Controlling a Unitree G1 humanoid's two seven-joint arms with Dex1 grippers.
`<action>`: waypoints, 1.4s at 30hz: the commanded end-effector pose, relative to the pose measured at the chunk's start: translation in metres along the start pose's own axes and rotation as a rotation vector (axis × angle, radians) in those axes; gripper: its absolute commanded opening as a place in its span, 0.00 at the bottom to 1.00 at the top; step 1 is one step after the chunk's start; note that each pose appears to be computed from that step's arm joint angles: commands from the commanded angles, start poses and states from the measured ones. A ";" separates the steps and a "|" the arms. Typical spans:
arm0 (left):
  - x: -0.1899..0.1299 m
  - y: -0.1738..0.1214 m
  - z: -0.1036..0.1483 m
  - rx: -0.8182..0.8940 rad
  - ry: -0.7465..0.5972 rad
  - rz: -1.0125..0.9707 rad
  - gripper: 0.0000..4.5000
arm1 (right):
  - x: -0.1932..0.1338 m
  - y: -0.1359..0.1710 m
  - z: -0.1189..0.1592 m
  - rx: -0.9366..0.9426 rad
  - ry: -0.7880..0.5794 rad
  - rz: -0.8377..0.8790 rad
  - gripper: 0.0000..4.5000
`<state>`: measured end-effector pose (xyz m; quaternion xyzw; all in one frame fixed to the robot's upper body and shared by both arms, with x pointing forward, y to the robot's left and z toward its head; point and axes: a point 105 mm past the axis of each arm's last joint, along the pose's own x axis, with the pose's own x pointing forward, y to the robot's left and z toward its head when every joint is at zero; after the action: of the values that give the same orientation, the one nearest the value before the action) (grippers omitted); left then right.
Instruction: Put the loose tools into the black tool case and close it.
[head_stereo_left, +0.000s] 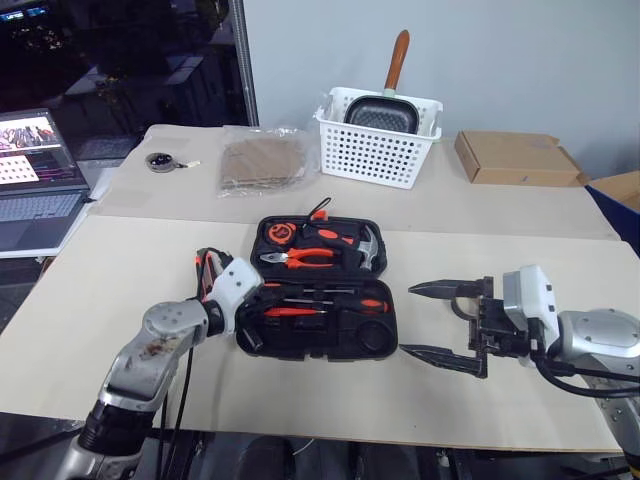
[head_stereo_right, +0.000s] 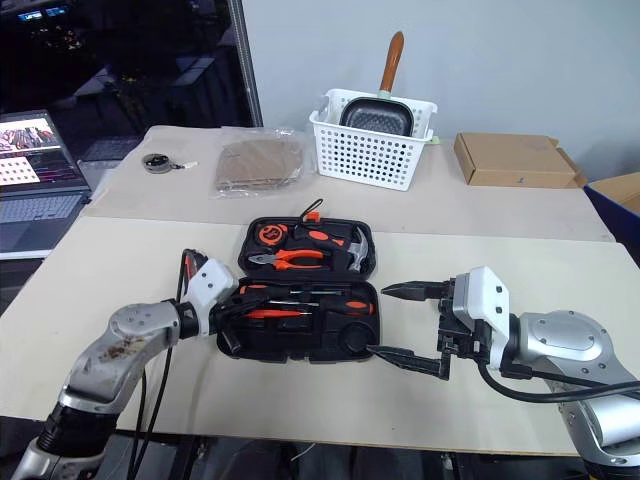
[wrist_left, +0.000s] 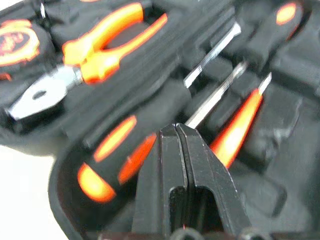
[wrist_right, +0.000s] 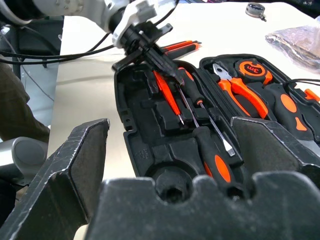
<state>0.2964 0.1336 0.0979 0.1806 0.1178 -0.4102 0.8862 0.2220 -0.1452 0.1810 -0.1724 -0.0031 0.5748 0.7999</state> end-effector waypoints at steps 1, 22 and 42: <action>0.000 -0.014 -0.019 0.010 0.049 -0.051 0.01 | -0.001 -0.001 0.011 -0.049 -0.014 0.004 1.00; -0.014 -0.005 0.014 -0.375 -0.109 -0.087 0.01 | 0.003 0.001 0.010 -0.043 -0.019 0.019 1.00; 0.011 -0.011 -0.008 -0.179 0.013 -0.035 0.01 | 0.003 0.001 0.010 -0.039 -0.018 0.018 1.00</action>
<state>0.2927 0.1238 0.0943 0.0866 0.1474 -0.4151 0.8936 0.2228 -0.1429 0.1834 -0.1788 -0.0054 0.5791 0.7954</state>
